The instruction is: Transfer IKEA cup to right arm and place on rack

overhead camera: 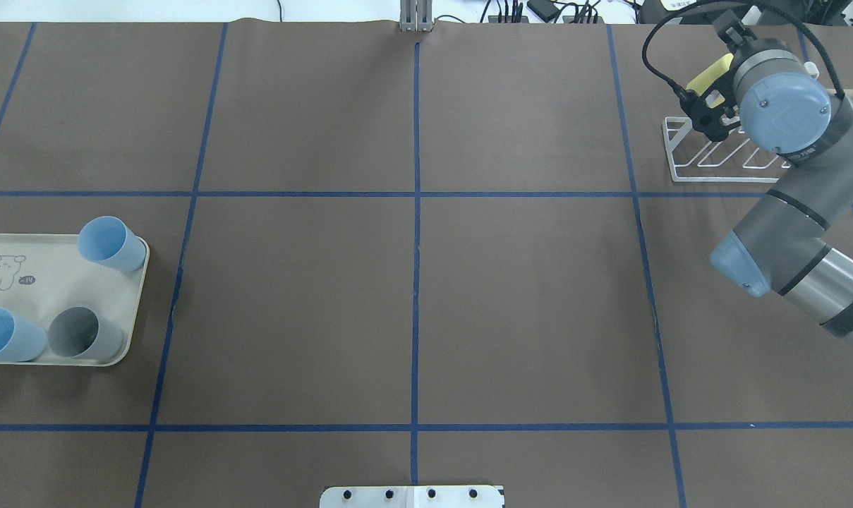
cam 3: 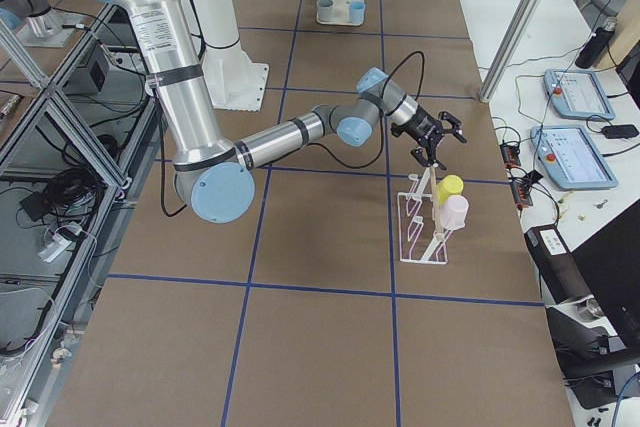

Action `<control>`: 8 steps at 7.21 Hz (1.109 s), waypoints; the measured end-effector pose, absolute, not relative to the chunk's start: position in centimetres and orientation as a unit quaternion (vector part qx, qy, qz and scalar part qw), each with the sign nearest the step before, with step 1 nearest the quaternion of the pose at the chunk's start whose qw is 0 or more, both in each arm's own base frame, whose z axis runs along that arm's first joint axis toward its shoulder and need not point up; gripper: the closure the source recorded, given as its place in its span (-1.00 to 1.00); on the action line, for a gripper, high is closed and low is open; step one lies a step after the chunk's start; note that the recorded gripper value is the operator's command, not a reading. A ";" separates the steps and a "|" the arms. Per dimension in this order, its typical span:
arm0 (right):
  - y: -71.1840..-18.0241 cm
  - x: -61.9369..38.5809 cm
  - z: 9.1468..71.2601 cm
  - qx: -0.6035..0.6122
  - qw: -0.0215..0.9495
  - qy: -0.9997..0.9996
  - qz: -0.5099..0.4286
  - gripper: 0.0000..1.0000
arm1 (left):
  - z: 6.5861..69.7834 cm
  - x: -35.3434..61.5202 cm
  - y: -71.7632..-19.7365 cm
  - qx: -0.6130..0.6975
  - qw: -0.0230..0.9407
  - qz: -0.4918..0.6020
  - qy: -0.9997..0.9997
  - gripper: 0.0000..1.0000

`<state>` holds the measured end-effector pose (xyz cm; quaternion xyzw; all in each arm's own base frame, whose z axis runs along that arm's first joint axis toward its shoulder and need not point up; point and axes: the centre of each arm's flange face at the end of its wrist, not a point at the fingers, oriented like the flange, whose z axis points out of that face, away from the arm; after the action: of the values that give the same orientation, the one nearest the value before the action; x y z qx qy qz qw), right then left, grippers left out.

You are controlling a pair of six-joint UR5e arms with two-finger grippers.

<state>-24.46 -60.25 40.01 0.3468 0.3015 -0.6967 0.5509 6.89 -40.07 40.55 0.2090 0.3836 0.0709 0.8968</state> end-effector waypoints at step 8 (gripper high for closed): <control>-49.2 -30.6 27.4 0.488 0.769 -0.270 -0.312 -0.98 | 47.4 14.4 -39.5 0.222 0.864 -0.007 0.452 -1.00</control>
<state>-30.63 -49.16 27.45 0.4881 -0.2704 -0.3117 0.7691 14.36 -39.47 47.44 0.2219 0.4518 -0.0074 0.8641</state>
